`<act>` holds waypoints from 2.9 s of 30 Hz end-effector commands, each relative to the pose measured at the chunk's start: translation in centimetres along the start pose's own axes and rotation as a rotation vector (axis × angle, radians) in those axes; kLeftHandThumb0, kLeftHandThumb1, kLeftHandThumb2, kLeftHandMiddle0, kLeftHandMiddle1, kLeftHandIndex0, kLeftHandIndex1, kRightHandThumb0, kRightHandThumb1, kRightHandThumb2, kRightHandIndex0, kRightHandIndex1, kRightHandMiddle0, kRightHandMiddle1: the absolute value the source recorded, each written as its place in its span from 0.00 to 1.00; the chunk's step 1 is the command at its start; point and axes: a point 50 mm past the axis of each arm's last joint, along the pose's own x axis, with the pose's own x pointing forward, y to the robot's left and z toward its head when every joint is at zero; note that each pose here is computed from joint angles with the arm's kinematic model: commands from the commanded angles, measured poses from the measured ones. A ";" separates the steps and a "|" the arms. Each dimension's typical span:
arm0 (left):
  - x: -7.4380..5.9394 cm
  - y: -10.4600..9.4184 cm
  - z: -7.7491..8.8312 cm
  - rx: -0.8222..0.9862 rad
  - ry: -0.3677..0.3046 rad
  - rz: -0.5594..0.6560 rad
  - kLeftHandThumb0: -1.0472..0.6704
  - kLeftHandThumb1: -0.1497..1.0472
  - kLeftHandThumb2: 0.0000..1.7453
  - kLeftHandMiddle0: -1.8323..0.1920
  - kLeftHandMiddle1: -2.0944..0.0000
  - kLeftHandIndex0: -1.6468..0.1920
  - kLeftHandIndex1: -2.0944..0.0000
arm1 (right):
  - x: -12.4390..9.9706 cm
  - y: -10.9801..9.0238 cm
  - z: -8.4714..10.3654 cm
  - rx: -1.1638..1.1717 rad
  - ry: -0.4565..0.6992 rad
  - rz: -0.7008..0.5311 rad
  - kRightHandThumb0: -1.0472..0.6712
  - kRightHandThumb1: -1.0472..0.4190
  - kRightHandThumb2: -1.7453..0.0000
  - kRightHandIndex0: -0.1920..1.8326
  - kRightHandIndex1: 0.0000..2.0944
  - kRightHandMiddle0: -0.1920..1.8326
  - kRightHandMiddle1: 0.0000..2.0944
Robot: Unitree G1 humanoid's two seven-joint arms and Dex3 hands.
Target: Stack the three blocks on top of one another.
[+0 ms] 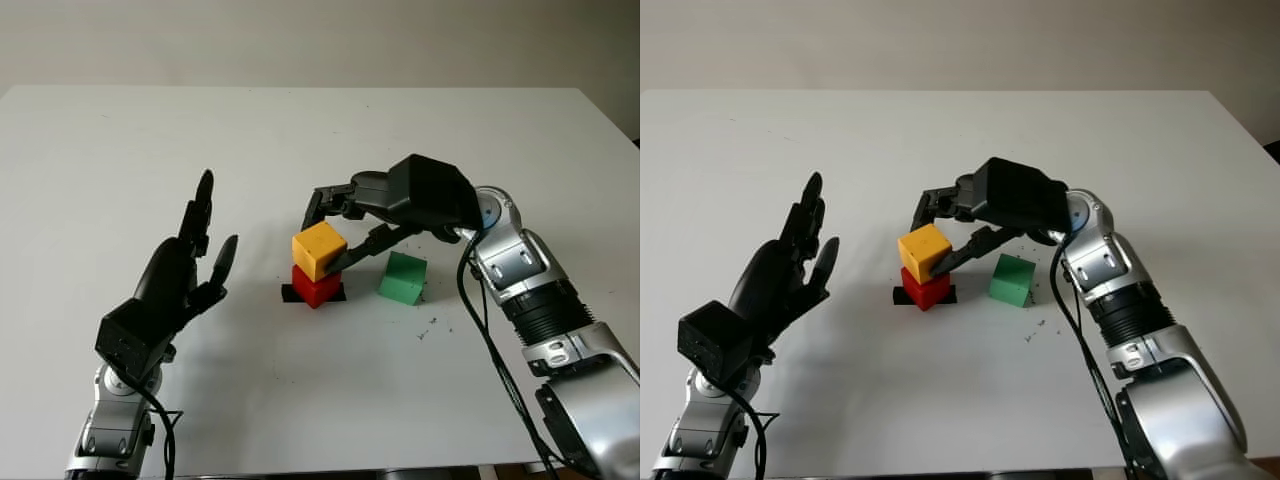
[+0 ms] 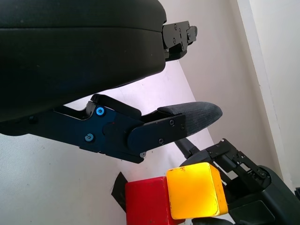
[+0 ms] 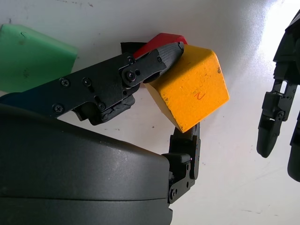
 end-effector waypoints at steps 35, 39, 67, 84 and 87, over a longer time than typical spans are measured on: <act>-0.2 0.1 0.2 0.006 -0.008 0.004 0.24 1.00 0.37 0.99 0.97 1.00 0.97 | -0.7 0.6 -0.1 -0.149 0.039 -0.006 0.26 0.14 0.97 0.01 0.01 0.12 0.16; -0.1 0.1 0.3 0.015 -0.015 0.005 0.24 1.00 0.37 0.99 0.97 0.99 0.97 | -1.0 0.7 -0.2 -0.172 0.031 -0.013 0.23 0.14 0.97 0.00 0.00 0.10 0.11; 0.4 0.5 0.5 0.010 -0.019 0.000 0.24 1.00 0.38 1.00 0.97 0.99 0.97 | -11.6 -5.4 -0.8 -0.262 0.104 -0.307 0.29 0.16 0.98 0.02 0.02 0.23 0.11; 0.5 1.0 0.6 0.028 -0.032 -0.001 0.25 1.00 0.37 0.99 0.97 0.98 0.97 | -12.2 -1.5 0.7 -0.723 0.040 -0.199 0.35 0.16 0.97 0.11 0.05 0.28 0.13; 0.5 1.1 0.7 0.034 -0.034 -0.008 0.25 1.00 0.38 0.99 0.98 0.98 0.97 | -11.7 -0.9 0.5 -0.820 0.006 -0.182 0.35 0.16 0.97 0.11 0.04 0.28 0.12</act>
